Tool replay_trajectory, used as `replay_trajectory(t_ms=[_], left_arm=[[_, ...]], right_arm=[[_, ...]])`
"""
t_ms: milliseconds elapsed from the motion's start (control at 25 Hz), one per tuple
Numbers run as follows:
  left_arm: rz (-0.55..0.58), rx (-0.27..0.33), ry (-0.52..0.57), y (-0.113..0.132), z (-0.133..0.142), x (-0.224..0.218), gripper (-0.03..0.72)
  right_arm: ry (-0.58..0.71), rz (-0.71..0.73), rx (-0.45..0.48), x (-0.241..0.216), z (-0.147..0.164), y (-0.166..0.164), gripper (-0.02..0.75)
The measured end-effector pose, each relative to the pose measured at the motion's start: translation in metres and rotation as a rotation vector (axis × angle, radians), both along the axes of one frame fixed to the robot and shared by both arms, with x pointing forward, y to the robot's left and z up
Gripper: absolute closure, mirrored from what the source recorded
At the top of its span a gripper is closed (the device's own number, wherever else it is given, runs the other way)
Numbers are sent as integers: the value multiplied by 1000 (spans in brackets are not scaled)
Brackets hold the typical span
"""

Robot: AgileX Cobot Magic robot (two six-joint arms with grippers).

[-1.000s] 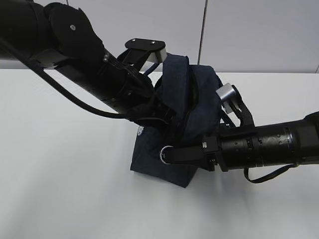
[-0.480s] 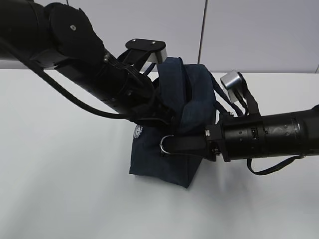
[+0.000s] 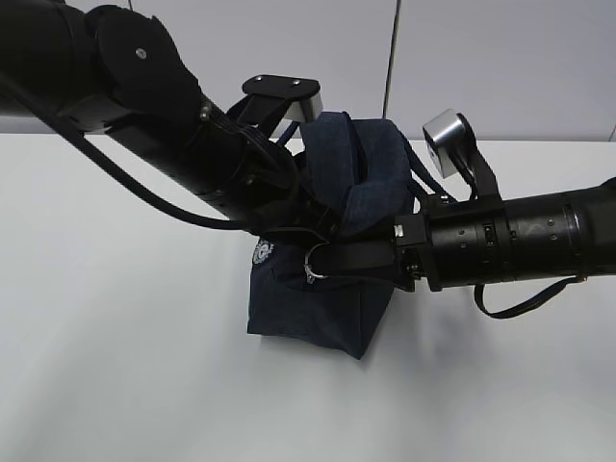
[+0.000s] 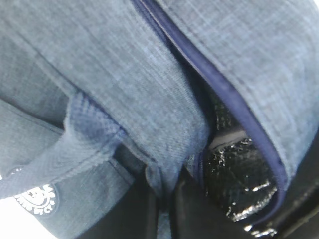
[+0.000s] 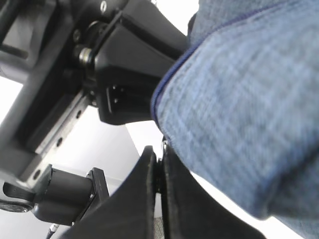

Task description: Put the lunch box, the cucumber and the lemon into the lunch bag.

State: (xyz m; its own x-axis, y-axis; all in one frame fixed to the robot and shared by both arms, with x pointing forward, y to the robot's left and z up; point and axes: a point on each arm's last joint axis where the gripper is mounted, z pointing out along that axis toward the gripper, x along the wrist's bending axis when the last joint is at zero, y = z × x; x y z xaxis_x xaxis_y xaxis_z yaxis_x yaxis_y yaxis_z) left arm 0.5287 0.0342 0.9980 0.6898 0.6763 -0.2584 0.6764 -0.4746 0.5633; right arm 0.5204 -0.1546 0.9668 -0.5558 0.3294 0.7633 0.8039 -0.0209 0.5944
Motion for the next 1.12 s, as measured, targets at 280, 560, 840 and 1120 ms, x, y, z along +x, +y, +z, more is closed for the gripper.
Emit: replay_trajectory(t_ms=[280,560,840,1120], left_arm=[[47,-7,16,18,6,11,679],[46,11,82,29,5,12,351],[34,-5,70,32,20,6,225],[-6,8,-5,42,50,-6,221]], right_arm=[[-1,15,-9,-1,0,0,738],[-4,25,-10,-2,0,0,738],[-3,36,5,-3,1,1,738],[-14,43,15,-3,5,1,738]])
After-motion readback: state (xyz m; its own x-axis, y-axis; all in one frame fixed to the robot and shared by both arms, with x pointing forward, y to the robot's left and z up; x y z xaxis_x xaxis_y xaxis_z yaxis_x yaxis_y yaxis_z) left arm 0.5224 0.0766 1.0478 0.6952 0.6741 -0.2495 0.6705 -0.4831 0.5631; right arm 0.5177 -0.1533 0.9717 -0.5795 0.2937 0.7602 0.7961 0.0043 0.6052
